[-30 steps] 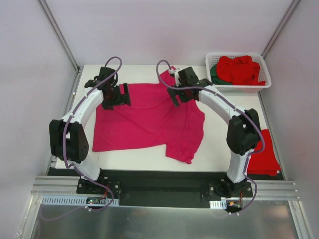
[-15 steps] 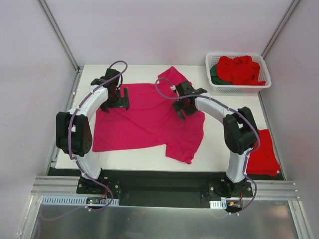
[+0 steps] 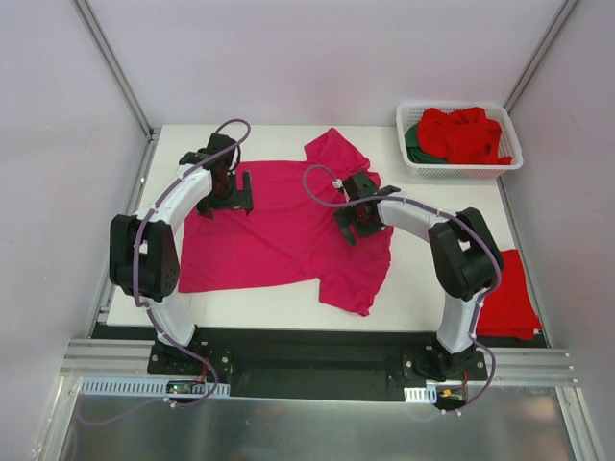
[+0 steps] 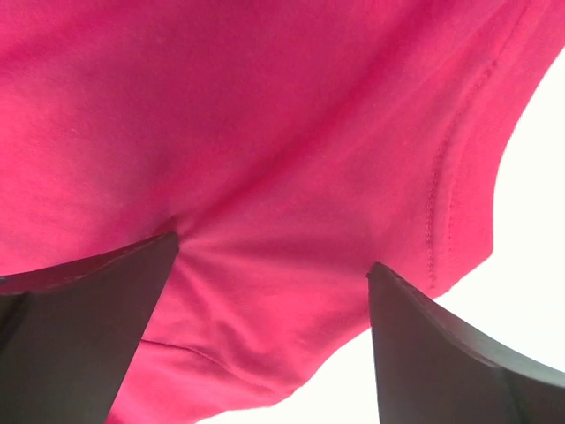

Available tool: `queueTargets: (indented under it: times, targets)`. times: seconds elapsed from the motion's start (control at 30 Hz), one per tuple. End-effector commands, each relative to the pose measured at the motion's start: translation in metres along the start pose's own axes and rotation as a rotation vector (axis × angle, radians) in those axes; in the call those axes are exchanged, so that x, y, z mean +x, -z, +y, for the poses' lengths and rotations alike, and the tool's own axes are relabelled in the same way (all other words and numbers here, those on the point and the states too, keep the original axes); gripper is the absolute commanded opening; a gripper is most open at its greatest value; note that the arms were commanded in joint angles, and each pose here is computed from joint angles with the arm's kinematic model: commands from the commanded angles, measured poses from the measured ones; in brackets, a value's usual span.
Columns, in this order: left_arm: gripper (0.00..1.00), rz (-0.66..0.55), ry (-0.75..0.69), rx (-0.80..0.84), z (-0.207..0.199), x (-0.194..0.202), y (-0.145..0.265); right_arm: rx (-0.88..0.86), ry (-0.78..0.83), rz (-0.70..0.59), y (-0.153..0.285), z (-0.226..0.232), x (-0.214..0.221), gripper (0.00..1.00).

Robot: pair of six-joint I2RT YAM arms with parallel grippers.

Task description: Fold and stack the t-shirts

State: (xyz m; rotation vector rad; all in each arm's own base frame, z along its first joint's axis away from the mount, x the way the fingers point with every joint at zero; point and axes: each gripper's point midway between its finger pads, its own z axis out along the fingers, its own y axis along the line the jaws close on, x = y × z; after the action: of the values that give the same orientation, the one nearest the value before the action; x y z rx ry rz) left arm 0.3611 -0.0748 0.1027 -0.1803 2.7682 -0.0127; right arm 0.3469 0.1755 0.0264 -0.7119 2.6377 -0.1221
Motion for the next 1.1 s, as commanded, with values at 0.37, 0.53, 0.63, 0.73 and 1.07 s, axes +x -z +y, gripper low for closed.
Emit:
queueTargets:
  times: [0.37,0.53,0.63,0.73,1.07]
  targets:
    - [0.99,-0.017,-0.054,-0.042,0.001,0.000,0.006,-0.083,-0.121,0.116,-0.008,0.015,0.043,0.96]
    - [0.99,-0.019,-0.053,-0.043,0.002,0.000,0.007,-0.004,-0.111,0.147,0.012,-0.002,0.048,0.96]
    - [0.99,-0.019,-0.054,-0.039,0.001,0.000,0.007,0.039,-0.108,0.161,0.023,-0.009,0.049,0.96]
    - [0.99,-0.018,-0.057,-0.039,0.001,0.002,0.008,0.118,-0.069,0.201,0.034,-0.020,0.053,0.96]
    - [0.99,-0.021,-0.057,-0.038,0.000,0.000,0.008,0.070,-0.067,0.271,0.039,-0.008,0.074,0.96]
